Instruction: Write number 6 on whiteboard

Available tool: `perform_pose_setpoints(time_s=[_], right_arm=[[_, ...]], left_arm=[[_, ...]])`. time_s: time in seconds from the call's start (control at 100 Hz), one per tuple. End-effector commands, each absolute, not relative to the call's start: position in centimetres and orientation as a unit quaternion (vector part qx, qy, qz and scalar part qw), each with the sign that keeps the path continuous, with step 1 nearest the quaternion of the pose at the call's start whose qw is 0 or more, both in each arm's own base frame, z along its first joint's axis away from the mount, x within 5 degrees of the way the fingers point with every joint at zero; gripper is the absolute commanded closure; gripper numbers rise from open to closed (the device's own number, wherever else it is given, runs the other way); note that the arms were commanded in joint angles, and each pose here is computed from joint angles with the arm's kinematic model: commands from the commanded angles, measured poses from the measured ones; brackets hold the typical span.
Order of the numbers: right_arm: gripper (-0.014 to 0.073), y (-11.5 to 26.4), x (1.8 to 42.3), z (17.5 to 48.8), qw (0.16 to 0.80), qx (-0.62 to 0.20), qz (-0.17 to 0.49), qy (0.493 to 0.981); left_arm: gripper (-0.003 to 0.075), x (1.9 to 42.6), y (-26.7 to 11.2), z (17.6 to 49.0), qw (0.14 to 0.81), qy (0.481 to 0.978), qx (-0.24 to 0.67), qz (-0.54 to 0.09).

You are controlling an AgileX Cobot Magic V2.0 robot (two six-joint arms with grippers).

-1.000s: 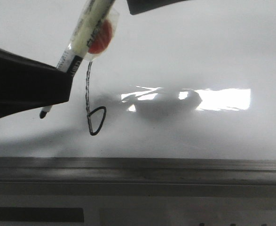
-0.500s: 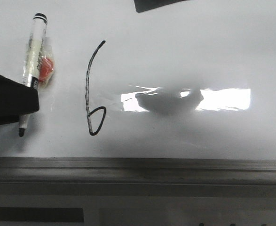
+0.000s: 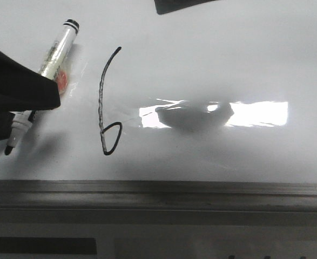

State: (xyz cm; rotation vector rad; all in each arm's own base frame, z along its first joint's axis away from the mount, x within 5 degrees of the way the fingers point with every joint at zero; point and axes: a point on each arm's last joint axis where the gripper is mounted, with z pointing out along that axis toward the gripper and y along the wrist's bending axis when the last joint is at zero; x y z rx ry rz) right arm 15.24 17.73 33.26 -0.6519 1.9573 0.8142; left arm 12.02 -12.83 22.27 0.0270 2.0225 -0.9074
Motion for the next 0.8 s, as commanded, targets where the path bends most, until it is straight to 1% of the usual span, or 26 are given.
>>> perform_pose_setpoints(time_s=[0.0,0.04,0.11,0.12,0.13,0.15,0.16,0.17,0.18,0.19,0.2,0.22,0.24,0.25,0.27,0.28,0.31,0.32,0.35,0.46,0.55,0.66,0.79], right_arm=[[0.0173,17.4,15.4,35.3,0.488,-0.245,0.341,0.765],[0.0197,17.3,15.4,35.3,0.489,-0.246,0.34,0.764],[0.0326,17.1,15.1,35.6,0.493,-0.246,0.342,0.761],[0.0363,17.1,15.1,35.6,0.494,-0.246,0.342,0.76],[0.0383,17.0,15.0,35.7,0.495,-0.247,0.342,0.759],[0.0466,16.9,14.9,35.8,0.497,-0.247,0.343,0.758],[0.0488,16.8,14.9,35.7,0.498,-0.248,0.342,0.758],[0.0531,16.8,14.8,35.8,0.5,-0.248,0.342,0.756],[0.0531,16.8,14.8,35.8,0.499,-0.248,0.342,0.757],[0.0573,16.7,14.7,35.9,0.501,-0.248,0.343,0.755],[0.0594,16.7,14.7,35.8,0.5,-0.248,0.342,0.756],[0.0671,16.5,14.6,35.9,0.503,-0.249,0.342,0.753],[0.0663,16.4,14.5,35.9,0.504,-0.249,0.342,0.753],[0.0659,16.3,14.4,35.8,0.504,-0.25,0.341,0.753],[0.0657,16.2,14.3,36.0,0.508,-0.251,0.341,0.751],[0.0657,16.1,14.3,35.8,0.508,-0.251,0.34,0.751],[0.0659,15.8,14.0,35.9,0.514,-0.253,0.337,0.747],[0.0659,15.7,14.0,35.7,0.515,-0.256,0.333,0.747],[0.0659,15.4,13.8,35.6,0.523,-0.26,0.327,0.743],[0.0659,13.9,12.7,34.9,0.556,-0.264,0.311,0.724],[0.0659,12.0,11.4,34.4,0.605,-0.258,0.298,0.692],[0.0659,9.8,9.8,32.8,0.654,-0.254,0.282,0.655],[0.0659,7.9,8.1,30.4,0.672,-0.249,0.279,0.639]], left_arm=[[0.0241,12.5,-12.8,24.0,0.484,0.785,-0.007,-0.385],[0.0241,12.4,-12.7,24.3,0.49,0.78,-0.003,-0.39],[0.0248,12.0,-12.3,25.1,0.505,0.765,0.007,-0.4],[0.0251,11.9,-12.3,25.2,0.505,0.764,0.007,-0.401],[0.0255,11.8,-12.2,25.4,0.508,0.76,0.007,-0.404],[0.027,11.7,-12.1,25.6,0.512,0.756,0.01,-0.407],[0.0283,11.6,-11.9,25.9,0.517,0.75,0.012,-0.412],[0.0291,11.6,-11.9,25.9,0.517,0.75,0.014,-0.411],[0.0309,11.5,-11.8,26.1,0.521,0.746,0.016,-0.414],[0.032,11.4,-11.7,26.2,0.522,0.744,0.018,-0.415],[0.0331,11.3,-11.6,26.4,0.525,0.741,0.018,-0.419],[0.0372,11.1,-11.5,26.6,0.53,0.736,0.023,-0.42],[0.0421,11.0,-11.3,26.9,0.536,0.73,0.027,-0.423],[0.0458,10.8,-11.1,27.0,0.54,0.726,0.028,-0.425],[0.0499,10.6,-10.9,27.3,0.547,0.72,0.036,-0.425],[0.0564,10.5,-10.8,27.5,0.553,0.716,0.045,-0.423],[0.0631,10.2,-10.6,27.7,0.561,0.712,0.06,-0.418],[0.0677,10.1,-10.5,27.9,0.565,0.708,0.064,-0.419],[0.0737,9.7,-10.1,28.2,0.575,0.7,0.079,-0.416],[0.0741,8.7,-8.9,28.9,0.598,0.674,0.091,-0.425],[0.0741,7.7,-8.1,28.9,0.63,0.643,0.129,-0.416],[0.0741,6.6,-7.0,28.3,0.657,0.615,0.161,-0.407],[0.0741,5.7,-6.1,27.1,0.671,0.597,0.17,-0.405]])
